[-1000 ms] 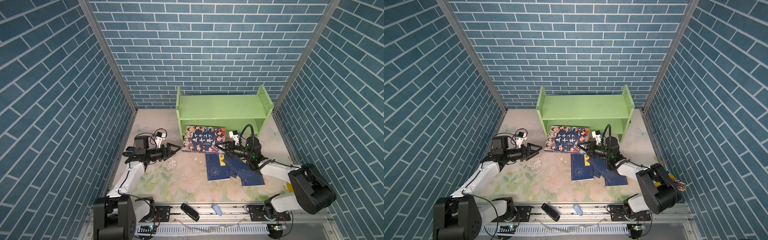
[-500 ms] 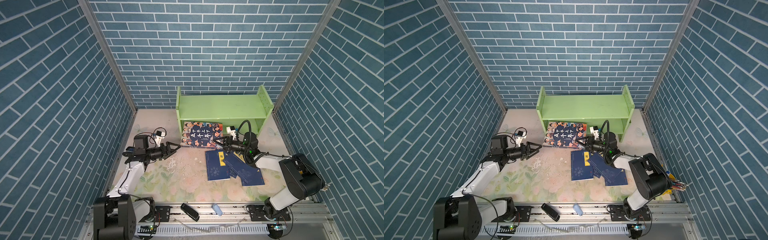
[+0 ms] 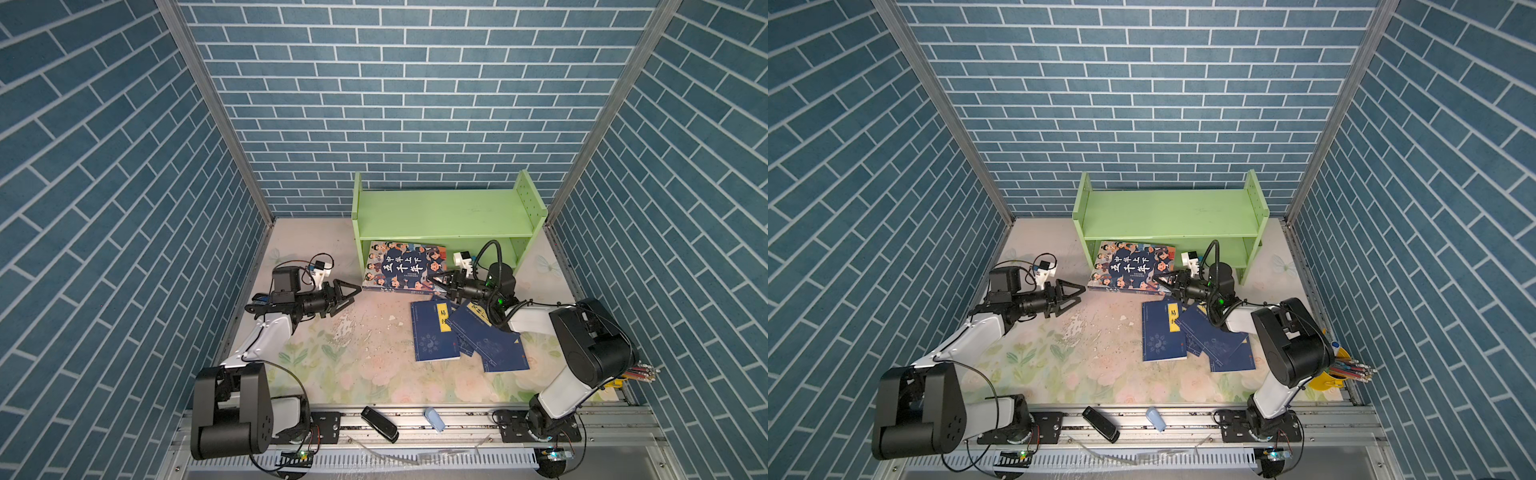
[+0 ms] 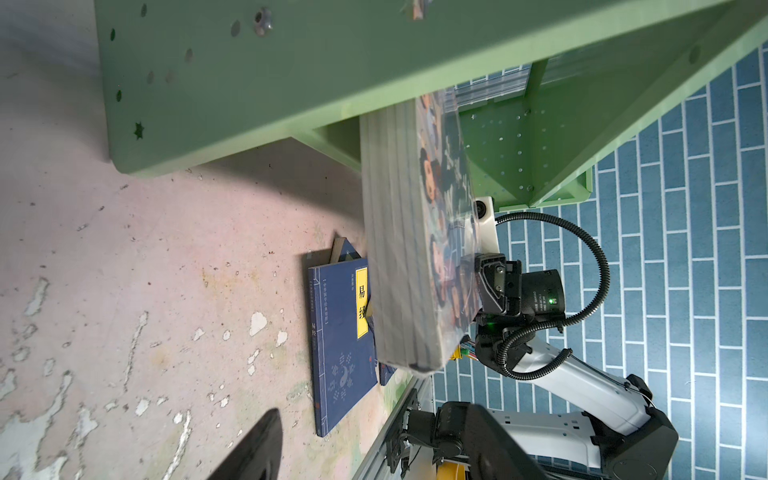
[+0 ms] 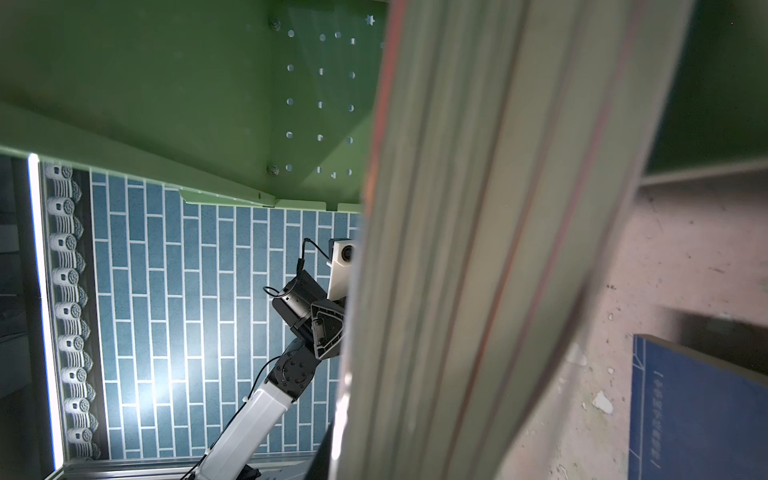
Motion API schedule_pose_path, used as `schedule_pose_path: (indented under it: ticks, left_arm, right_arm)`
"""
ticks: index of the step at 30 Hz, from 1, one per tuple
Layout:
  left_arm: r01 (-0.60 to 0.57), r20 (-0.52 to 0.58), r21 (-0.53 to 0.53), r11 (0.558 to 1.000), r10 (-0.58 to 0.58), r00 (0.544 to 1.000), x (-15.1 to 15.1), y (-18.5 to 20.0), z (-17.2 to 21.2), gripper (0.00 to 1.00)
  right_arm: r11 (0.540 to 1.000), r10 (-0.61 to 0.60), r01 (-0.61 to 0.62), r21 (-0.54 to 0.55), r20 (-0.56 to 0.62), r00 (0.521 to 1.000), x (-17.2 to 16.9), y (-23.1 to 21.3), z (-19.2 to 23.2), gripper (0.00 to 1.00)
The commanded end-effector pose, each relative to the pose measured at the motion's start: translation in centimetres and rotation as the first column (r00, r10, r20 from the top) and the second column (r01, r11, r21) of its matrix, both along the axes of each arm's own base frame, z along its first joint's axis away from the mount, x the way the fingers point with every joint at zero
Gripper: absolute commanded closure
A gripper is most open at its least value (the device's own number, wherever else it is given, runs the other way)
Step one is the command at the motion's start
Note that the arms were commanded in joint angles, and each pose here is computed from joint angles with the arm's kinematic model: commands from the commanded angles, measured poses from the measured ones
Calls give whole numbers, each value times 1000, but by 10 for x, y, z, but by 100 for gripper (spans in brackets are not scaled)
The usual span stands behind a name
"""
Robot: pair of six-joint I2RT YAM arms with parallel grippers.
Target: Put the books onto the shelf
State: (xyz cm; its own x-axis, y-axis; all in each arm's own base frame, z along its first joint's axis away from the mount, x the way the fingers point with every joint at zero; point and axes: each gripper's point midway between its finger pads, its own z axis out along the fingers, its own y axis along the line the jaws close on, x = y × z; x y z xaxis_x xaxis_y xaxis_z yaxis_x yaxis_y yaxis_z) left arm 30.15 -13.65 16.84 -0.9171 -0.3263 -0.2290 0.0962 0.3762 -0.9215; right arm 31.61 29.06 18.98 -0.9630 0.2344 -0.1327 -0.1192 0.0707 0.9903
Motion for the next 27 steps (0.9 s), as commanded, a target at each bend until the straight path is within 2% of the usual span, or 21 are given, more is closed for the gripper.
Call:
schedule_pose_path:
  ticks: [1,9,17,24,27]
  left_arm:
    - [8,32,8,1000,-8,999,9,-6,4,30]
    - [-16,70,-18,1000,17,997,24,-13,8,31]
    - [-4,61,-39,999,6,998,31,-21,9,35]
    - [27,40,-62,998,-25,999,33,-35,6,46]
    - [29,15,-78,997,-28,1000,34,-37,3,57]
  right_arm:
    - [990,35,-72,118,290,956,-4,3,71,100]
    - [988,51,-87,125,268,962,1,3,65,100]
    - [989,46,-81,126,256,965,6,4,61,100]
    - [989,59,-91,120,248,967,6,5,59,100]
    - [989,62,-93,117,242,968,6,5,57,99]
